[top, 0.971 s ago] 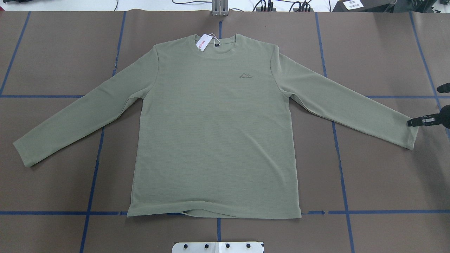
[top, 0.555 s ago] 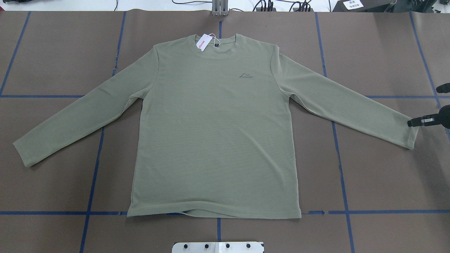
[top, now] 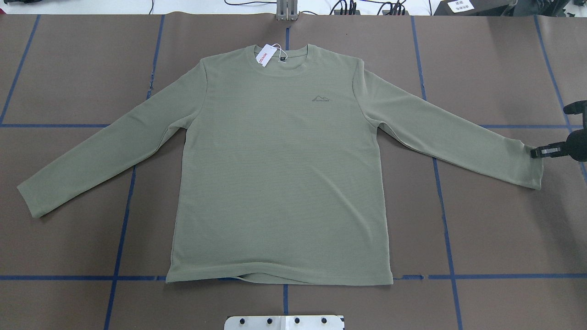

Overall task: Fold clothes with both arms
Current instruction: 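Lower the right gripper to the cuff of the sleeve nearest it and grasp, then carry the sleeve with the right gripper across the shirt toward the collar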

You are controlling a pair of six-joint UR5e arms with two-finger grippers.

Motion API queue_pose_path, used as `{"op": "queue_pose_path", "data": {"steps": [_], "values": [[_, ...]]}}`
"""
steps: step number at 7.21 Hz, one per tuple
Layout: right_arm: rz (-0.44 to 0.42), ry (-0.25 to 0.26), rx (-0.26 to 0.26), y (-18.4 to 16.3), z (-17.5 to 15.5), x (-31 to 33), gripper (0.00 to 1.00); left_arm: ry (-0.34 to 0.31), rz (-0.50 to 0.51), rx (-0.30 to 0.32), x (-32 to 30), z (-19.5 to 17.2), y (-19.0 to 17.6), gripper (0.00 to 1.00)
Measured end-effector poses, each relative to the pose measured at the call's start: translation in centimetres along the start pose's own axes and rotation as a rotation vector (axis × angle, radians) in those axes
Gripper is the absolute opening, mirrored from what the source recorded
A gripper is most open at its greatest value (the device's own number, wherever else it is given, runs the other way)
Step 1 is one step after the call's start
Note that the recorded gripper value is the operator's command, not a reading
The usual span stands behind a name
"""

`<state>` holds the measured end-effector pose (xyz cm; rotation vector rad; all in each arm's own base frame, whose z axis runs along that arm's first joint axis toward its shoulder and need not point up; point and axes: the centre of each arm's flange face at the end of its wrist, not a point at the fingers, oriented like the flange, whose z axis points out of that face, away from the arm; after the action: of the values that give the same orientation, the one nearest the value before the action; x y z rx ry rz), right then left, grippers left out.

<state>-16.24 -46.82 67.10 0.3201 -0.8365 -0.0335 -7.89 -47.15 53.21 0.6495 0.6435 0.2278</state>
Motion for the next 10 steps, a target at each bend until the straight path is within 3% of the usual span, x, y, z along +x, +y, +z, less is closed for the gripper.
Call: {"op": "queue_pose_path", "data": {"steps": [2, 4, 6, 8, 10], "values": [[0.015, 0.01, 0.002, -2.3, -2.6, -2.9, 0.0, 0.0, 0.0, 0.0, 0.0, 0.0, 0.0, 1.0], [0.06, 0.063, -0.014, -5.5, -8.4, -9.1, 0.0, 0.0, -0.001, -0.001, 0.0, 0.0, 0.0, 1.0], [0.189, 0.104, 0.002, -10.2, -13.4, -17.7, 0.0, 0.0, -0.001, -0.002, 0.0, 0.0, 0.0, 1.0], [0.345, 0.169, 0.041, -15.7, -13.4, -31.7, 0.0, 0.0, -0.003, -0.003, -0.1, 0.1, 0.1, 1.0], [0.462, 0.229, 0.113, -21.0, -11.7, -46.0, 0.0, 0.001, -0.007, -0.009, -0.3, 0.5, 0.1, 1.0]]}}
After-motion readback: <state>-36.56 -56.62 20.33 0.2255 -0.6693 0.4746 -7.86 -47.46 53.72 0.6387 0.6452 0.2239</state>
